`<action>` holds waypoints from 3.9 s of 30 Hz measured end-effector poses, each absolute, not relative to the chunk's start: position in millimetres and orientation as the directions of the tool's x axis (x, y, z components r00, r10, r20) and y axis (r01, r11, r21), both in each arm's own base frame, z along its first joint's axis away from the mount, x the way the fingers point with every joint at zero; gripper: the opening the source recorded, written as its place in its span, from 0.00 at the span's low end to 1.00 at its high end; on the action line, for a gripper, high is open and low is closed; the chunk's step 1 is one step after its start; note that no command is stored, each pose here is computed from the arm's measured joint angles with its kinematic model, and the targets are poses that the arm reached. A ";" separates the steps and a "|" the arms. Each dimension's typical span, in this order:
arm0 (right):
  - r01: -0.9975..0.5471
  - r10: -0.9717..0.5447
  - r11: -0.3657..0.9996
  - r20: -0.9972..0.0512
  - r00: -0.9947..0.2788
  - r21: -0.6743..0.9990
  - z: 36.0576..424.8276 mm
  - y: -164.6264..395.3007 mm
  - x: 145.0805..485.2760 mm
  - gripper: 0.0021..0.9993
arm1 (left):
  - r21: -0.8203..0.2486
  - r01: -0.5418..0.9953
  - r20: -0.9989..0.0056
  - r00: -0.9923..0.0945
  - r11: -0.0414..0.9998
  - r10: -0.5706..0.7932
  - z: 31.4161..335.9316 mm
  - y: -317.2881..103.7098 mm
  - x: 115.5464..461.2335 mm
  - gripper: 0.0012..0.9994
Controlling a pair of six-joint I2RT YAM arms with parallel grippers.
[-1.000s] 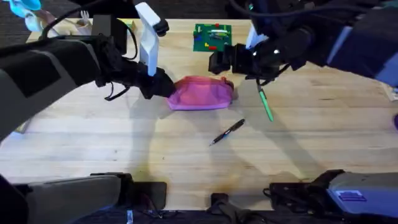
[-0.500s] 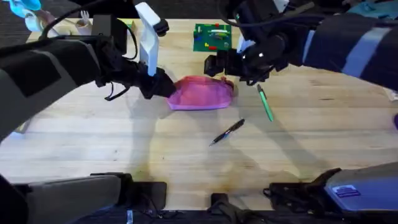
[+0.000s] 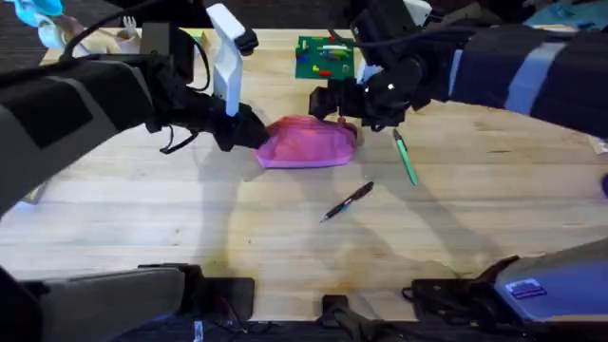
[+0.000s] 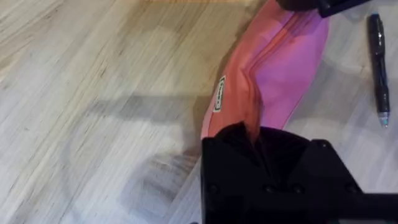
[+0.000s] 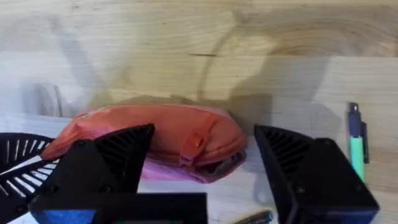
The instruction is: Unzip the bag, pick up the pens from the table one at a time and place them inside, then zip the bag closed.
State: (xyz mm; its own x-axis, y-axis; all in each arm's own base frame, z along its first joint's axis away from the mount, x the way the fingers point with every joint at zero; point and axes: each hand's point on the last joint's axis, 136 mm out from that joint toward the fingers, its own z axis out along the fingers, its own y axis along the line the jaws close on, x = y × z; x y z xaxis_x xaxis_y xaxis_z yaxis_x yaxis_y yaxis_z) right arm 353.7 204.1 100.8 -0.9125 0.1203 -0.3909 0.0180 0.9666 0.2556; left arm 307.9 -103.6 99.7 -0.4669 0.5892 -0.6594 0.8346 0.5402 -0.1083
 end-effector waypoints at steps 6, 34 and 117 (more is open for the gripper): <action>0.017 0.118 0.966 -0.382 -0.917 0.258 97.5 205.6 353.3 0.86 | -0.108 0.835 -0.659 -0.467 0.540 0.589 99.7 -103.6 307.9 0.04; 0.017 0.115 0.967 -0.376 -0.919 0.253 96.6 205.0 351.4 0.21 | -0.109 0.835 -0.659 -0.467 0.540 0.589 99.7 -103.6 307.8 0.04; -0.298 -0.006 0.863 -0.583 -0.812 0.407 137.5 329.8 345.8 0.03 | -0.114 0.832 -0.655 -0.474 0.543 0.589 98.9 -102.6 306.7 0.04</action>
State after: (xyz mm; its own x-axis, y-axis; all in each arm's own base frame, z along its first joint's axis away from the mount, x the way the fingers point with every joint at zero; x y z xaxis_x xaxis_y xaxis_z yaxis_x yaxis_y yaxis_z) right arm 345.8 329.8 137.5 -0.8125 -0.0064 -0.5830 -0.2985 0.8635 0.4066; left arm 306.7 -102.6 98.9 -0.4741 0.5886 -0.6548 0.8319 0.5431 -0.1142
